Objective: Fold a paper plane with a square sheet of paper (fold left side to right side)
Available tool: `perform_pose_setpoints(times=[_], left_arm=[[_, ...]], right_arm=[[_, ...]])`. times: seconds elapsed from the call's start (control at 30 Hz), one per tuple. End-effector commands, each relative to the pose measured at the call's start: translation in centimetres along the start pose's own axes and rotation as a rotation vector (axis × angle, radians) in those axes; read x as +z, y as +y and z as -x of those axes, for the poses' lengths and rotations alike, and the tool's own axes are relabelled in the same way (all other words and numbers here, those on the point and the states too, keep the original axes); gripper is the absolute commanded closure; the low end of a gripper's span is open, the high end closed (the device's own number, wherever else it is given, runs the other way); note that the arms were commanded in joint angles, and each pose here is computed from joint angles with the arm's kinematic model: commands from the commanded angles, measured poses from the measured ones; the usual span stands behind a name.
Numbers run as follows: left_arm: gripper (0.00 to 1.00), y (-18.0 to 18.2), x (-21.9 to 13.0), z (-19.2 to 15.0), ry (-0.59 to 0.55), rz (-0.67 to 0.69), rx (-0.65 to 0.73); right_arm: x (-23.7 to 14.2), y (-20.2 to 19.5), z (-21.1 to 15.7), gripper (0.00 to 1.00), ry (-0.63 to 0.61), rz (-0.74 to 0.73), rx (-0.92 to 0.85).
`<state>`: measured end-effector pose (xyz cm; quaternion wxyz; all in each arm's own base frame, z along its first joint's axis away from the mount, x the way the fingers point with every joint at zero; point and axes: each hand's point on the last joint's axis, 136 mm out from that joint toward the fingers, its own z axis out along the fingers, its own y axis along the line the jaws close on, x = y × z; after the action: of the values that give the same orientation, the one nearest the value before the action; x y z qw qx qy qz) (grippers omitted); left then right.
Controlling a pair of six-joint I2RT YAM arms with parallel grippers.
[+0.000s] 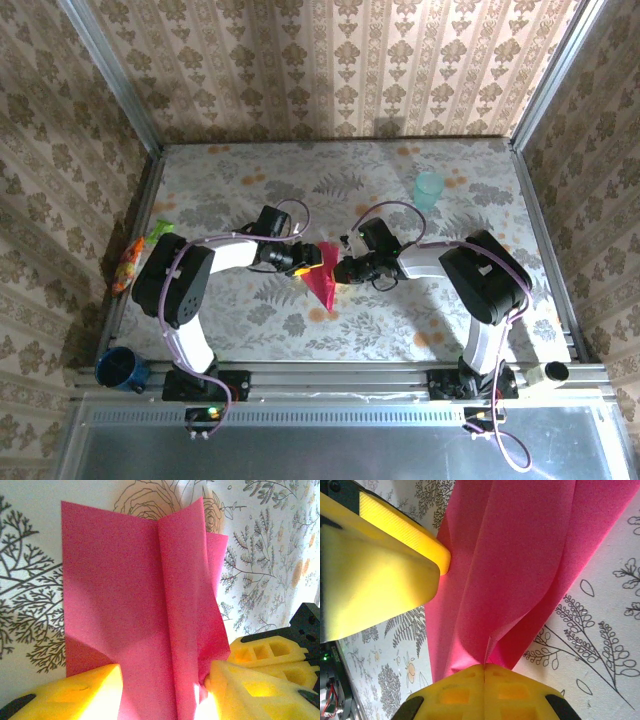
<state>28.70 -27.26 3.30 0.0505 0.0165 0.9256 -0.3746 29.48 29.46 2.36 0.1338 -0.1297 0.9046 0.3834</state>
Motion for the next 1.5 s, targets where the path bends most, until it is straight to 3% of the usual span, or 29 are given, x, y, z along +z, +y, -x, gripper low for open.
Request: perform_pose_setpoints(times=[0.0, 1.07, 1.47], left_arm=[[0.49, 2.4, 1.1, -1.7, 0.055, 0.084, -0.023], [0.49, 2.6, 1.3, -1.7, 0.064, 0.091, -0.022], [0.49, 1.9, 1.0, -1.3, 0.052, 0.075, -0.014]], right_arm=[[-0.4, -0.1, 0.4, 0.92, -0.003, -0.032, -0.012], [0.6, -1.3, 0.8, 0.92, 0.029, -0.081, -0.021], [1.1, -3.3, -0.8, 0.95, 0.079, -0.150, 0.009]])
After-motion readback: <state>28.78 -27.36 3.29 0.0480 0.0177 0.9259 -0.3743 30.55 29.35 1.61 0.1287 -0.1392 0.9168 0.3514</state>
